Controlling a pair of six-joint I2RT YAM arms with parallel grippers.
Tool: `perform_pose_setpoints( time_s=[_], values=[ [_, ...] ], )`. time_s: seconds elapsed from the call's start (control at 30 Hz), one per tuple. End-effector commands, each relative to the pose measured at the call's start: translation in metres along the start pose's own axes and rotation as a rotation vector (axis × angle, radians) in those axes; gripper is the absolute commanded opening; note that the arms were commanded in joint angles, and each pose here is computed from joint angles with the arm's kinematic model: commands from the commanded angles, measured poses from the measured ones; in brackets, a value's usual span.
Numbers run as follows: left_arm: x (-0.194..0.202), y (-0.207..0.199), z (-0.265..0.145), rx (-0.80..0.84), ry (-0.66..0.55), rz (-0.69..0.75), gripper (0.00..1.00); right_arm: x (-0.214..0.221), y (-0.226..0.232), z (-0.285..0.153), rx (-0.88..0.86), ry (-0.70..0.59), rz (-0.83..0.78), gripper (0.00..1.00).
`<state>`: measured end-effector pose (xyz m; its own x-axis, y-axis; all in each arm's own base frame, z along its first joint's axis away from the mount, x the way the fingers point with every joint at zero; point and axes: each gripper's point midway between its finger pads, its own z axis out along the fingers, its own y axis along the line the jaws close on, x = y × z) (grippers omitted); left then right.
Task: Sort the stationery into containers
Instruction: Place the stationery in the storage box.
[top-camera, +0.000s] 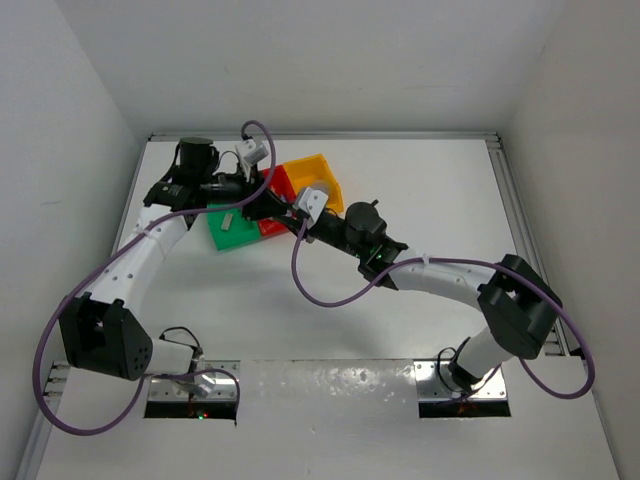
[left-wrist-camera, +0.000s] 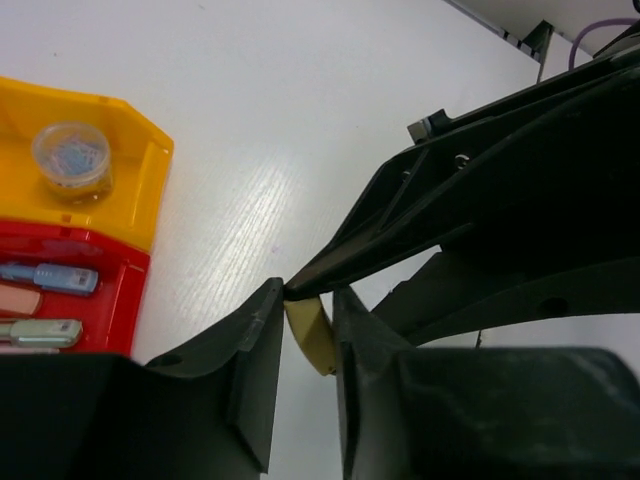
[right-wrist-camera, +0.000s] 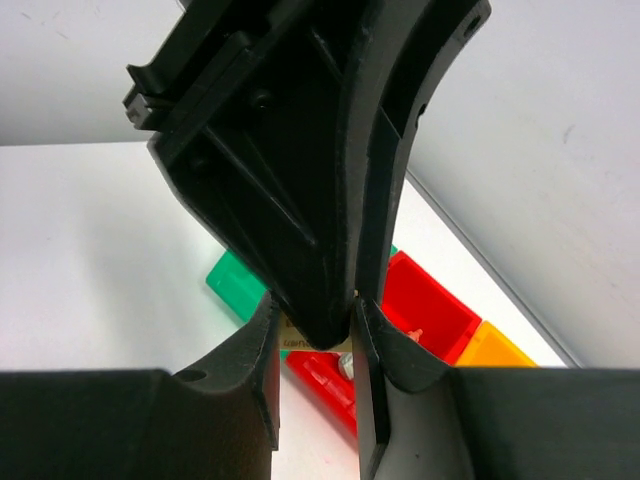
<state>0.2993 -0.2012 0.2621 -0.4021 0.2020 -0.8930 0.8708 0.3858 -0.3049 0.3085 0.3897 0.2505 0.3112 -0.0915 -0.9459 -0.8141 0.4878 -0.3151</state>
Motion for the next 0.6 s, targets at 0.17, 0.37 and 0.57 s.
perform_pose_setpoints(
  time_s=[0.17, 0.37, 0.57],
  values=[
    [0.005, -0.017, 0.003, 0.018, 0.052, 0.024, 0.00, -0.062, -0.027, 0.004, 0.118, -0.167, -0.052, 0.00],
    [0.008, -0.021, 0.002, 0.030, 0.055, 0.032, 0.00, -0.051, -0.029, 0.008, 0.152, -0.139, -0.042, 0.00],
    [0.016, -0.017, 0.004, 0.022, 0.046, -0.025, 0.00, -0.037, -0.023, 0.014, 0.142, -0.116, -0.006, 0.08]
  ],
)
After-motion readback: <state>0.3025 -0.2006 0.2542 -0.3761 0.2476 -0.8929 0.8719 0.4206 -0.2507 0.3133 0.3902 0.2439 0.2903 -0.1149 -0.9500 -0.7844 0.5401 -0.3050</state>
